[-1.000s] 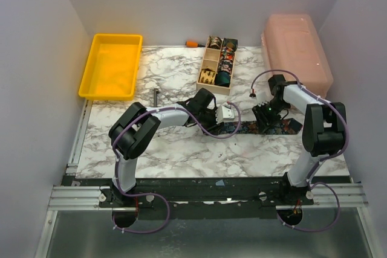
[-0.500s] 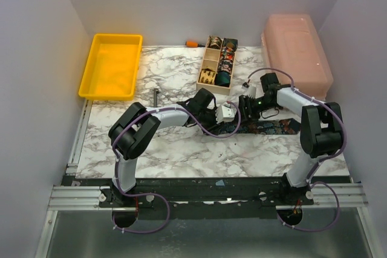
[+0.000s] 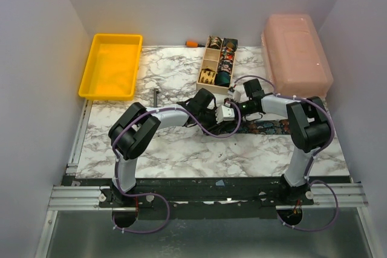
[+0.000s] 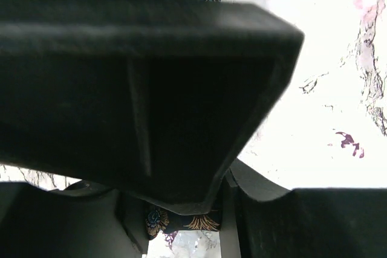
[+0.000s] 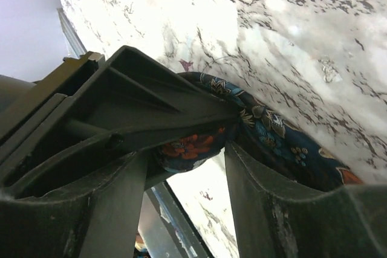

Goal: Roll the ties
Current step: Roll the tie at the center of the board.

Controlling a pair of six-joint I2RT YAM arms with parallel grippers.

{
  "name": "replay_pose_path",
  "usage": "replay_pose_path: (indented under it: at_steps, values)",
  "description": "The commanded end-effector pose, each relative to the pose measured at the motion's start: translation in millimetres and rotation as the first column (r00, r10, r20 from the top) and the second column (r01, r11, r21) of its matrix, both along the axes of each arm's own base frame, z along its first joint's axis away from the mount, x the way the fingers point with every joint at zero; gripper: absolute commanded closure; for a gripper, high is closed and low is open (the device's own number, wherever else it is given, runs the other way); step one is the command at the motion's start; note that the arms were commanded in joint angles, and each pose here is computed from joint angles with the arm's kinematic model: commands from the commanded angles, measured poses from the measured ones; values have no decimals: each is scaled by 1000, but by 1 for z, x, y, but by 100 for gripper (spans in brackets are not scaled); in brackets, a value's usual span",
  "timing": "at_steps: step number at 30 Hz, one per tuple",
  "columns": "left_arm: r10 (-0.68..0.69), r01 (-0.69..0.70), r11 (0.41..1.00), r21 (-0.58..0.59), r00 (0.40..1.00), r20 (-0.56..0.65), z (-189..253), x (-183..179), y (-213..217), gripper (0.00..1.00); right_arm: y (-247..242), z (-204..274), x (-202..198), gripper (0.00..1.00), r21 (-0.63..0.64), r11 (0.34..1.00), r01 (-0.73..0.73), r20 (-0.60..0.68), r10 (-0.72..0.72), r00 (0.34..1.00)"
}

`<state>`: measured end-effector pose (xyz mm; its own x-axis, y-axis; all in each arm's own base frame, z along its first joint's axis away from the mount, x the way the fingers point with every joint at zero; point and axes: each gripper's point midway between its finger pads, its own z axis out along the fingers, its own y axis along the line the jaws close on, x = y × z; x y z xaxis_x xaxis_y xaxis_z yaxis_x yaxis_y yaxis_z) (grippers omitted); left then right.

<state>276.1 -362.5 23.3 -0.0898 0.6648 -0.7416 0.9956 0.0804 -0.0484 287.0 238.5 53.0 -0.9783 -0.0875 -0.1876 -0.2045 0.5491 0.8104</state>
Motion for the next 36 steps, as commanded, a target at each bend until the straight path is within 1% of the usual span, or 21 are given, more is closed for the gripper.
replay_pose_path:
  at_steps: [1, 3, 5, 7, 9, 10, 11, 12, 13, 14, 15, 18, 19, 22, 25, 28, 31, 33, 36]
  values:
    - [58, -23, 975, 222, 986, -154, -55, -38, 45, 100, 12, -6, 1, 43, 38, 999, -1, -15, 1, 1000]
    - [59, -23, 975, 221, 986, -157, -55, -38, 45, 100, 13, -11, -1, 43, 33, 999, -8, -19, 9, 1000]
    - [60, -23, 975, 222, 985, -159, -55, -39, 45, 100, 12, -19, -5, 50, 16, 1000, -14, -26, 14, 1000]
    - [62, -25, 975, 222, 985, -160, -55, -38, 45, 99, 7, -28, -8, 66, -14, 1000, -21, -30, 21, 999]
    - [64, -27, 974, 223, 985, -163, -55, -38, 44, 98, 2, -38, -10, 87, -59, 998, -36, -25, 35, 999]
    - [67, -29, 975, 220, 984, -165, -55, -38, 43, 96, -1, -44, -11, 95, -86, 995, -42, -29, 39, 999]
    - [70, -33, 976, 215, 983, -169, -54, -38, 43, 93, -5, -50, -11, 100, -116, 992, -53, -34, 49, 998]
    - [73, -36, 978, 207, 983, -171, -53, -37, 41, 90, -8, -54, -11, 100, -142, 988, -60, -35, 56, 998]
    - [76, -41, 980, 194, 982, -175, -51, -36, 39, 85, -12, -60, -10, 100, -170, 983, -65, -35, 59, 998]
    - [79, -46, 982, 181, 981, -178, -50, -35, 38, 75, -16, -63, -9, 100, -190, 979, -69, -32, 64, 997]
    - [82, -53, 985, 162, 980, -180, -47, -32, 36, 69, -20, -69, -9, 100, -217, 974, -70, -37, 63, 997]
    - [77, -64, 995, 83, 983, -169, -38, -25, 30, 53, -33, -79, -9, 100, -273, 959, -72, -32, 66, 997]
    - [69, -63, 997, 45, 985, -158, -34, -23, 27, 49, -36, -81, -9, 100, -290, 954, -74, -28, 69, 997]
    - [39, -50, 995, -87, 992, -116, -16, -15, 17, 40, -44, -89, -11, 100, -331, 939, -88, -27, 84, 996]
    - [20, -38, 979, -200, 996, -88, -4, -10, 12, 38, -50, -94, -11, 100, -357, 929, -99, -27, 96, 995]
    - [15, -26, 950, -311, 999, -39, 10, -5, 9, 36, -56, -98, -9, 100, -378, 920, -108, -27, 105, 994]
    - [15, -11, 923, -383, 1000, 7, 17, -3, 8, 36, -61, -101, -8, 100, -381, 918, -115, -46, 105, 993]
    - [23, -15, 911, -412, 1000, 15, 18, -3, 8, 36, -64, -102, -8, 100, -364, 921, -140, -44, 133, 990]
    - [23, -11, 895, -447, 1000, 21, 16, -6, 7, 35, -66, -105, -10, 100, -337, 928, -160, -74, 144, 987]
